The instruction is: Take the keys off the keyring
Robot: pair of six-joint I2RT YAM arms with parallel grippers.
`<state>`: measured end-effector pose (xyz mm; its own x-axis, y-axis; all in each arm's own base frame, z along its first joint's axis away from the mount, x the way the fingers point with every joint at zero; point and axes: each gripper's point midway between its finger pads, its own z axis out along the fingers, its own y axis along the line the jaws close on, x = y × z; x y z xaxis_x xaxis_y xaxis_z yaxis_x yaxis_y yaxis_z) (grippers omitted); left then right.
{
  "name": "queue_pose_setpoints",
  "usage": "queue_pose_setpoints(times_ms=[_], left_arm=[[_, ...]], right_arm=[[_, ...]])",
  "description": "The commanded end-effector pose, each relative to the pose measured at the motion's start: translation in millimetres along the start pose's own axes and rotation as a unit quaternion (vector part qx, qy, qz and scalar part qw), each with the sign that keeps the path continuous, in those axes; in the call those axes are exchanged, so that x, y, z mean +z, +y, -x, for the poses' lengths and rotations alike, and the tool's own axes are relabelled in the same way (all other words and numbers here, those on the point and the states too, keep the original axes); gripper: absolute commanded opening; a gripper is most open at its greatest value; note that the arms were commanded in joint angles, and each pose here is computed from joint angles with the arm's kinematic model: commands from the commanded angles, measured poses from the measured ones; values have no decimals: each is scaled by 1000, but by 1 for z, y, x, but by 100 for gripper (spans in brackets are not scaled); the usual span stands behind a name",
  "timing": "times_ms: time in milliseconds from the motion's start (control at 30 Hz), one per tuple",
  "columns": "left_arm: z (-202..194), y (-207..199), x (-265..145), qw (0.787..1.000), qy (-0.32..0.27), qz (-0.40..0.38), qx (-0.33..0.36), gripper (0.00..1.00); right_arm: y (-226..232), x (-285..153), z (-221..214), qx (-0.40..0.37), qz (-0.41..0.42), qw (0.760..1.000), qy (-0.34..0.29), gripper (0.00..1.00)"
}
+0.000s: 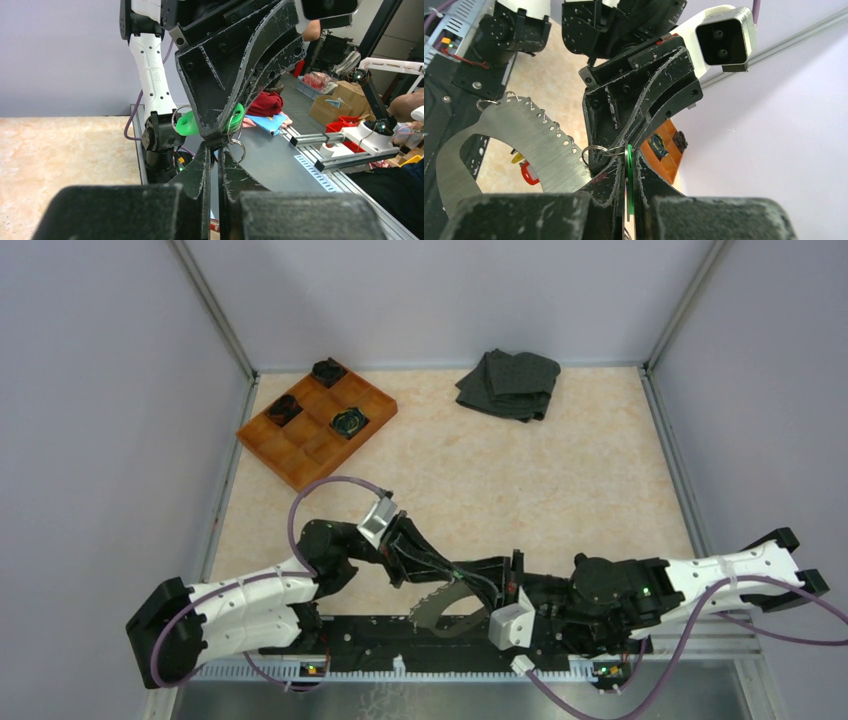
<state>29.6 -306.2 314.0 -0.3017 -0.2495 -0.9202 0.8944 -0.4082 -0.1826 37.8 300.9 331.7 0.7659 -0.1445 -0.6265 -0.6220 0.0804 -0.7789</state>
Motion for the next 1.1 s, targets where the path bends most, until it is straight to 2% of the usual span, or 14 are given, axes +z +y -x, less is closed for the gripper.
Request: queue_pose_setpoints(times_ms=[0,300,567,733,867,1067], left_arm=[[4,2,2,1000,-13,6,0,2],[-1,35,-2,988,-27,98,-119,0],[-4,54,-6,956,-52,157,-243,0],[-16,65,-7,932,-44,185,-309,0],[-26,79,-14,919,-28,237,-314,0],[-24,96,-35,903,-32,329,-275,0]], right_arm=[[-22,-2,3,4,-52,999,2,0],[-14,-3,-19,-20,-44,997,55,0],[-2,-2,-37,-48,-33,994,90,0],[1,-1,-45,-70,-29,991,109,0],[-1,-1,-49,-80,-28,988,130,0],[3,-5,-65,-78,-17,979,187,0]])
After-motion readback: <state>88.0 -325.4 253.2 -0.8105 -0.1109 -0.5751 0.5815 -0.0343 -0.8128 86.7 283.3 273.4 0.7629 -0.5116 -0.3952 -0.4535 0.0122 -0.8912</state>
